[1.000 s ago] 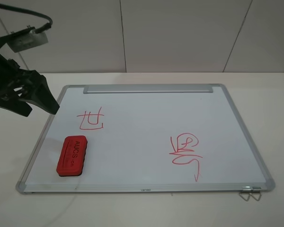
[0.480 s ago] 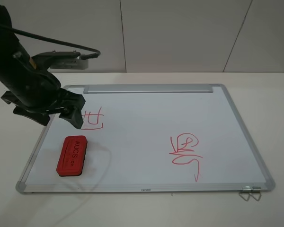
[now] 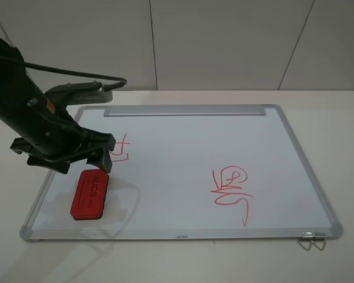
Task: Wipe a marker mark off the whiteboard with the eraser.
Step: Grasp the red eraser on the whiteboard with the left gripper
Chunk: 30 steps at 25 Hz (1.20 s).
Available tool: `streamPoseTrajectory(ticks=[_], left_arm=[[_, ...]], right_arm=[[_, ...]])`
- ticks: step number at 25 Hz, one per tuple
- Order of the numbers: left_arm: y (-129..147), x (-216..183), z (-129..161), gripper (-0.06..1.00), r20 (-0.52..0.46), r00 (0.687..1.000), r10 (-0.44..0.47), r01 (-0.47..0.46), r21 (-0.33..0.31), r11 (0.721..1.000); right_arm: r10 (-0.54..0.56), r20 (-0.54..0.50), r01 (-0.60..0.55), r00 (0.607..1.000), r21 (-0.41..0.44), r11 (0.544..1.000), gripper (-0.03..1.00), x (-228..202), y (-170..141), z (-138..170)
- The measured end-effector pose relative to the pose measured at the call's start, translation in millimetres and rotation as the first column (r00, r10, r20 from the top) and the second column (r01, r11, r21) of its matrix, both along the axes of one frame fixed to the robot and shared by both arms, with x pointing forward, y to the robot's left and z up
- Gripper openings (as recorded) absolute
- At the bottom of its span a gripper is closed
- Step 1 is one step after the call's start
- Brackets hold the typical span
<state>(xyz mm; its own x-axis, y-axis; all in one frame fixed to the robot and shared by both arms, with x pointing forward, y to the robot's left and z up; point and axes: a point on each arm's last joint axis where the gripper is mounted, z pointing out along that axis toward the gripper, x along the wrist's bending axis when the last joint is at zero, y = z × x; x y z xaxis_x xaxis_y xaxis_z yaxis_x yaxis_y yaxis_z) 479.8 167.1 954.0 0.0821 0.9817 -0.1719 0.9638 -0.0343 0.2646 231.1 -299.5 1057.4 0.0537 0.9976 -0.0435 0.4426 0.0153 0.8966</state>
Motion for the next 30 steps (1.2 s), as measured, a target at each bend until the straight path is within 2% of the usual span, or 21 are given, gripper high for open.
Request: streamPoseTrajectory(ticks=[4,12,30], left_arm=[[1.6,-2.8,-9.7,0.77,-0.032,0.999,0.004,-0.003,0.018,1.000],[-0.9,2.7,-50.7,0.77,-0.137,0.991,0.009,0.002,0.080,0.997],[-2.4,8.7,-54.6,0.77,-0.081,0.997,-0.010,0.016,0.073,0.997]], right_arm=[[0.000,0.000,0.000,1.000,0.000,1.000,0.71,0.0,0.0,0.0],[0.000,0.000,0.000,1.000,0.000,1.000,0.71,0.0,0.0,0.0],[0.000,0.000,0.000,1.000,0.000,1.000,0.71,0.0,0.0,0.0]])
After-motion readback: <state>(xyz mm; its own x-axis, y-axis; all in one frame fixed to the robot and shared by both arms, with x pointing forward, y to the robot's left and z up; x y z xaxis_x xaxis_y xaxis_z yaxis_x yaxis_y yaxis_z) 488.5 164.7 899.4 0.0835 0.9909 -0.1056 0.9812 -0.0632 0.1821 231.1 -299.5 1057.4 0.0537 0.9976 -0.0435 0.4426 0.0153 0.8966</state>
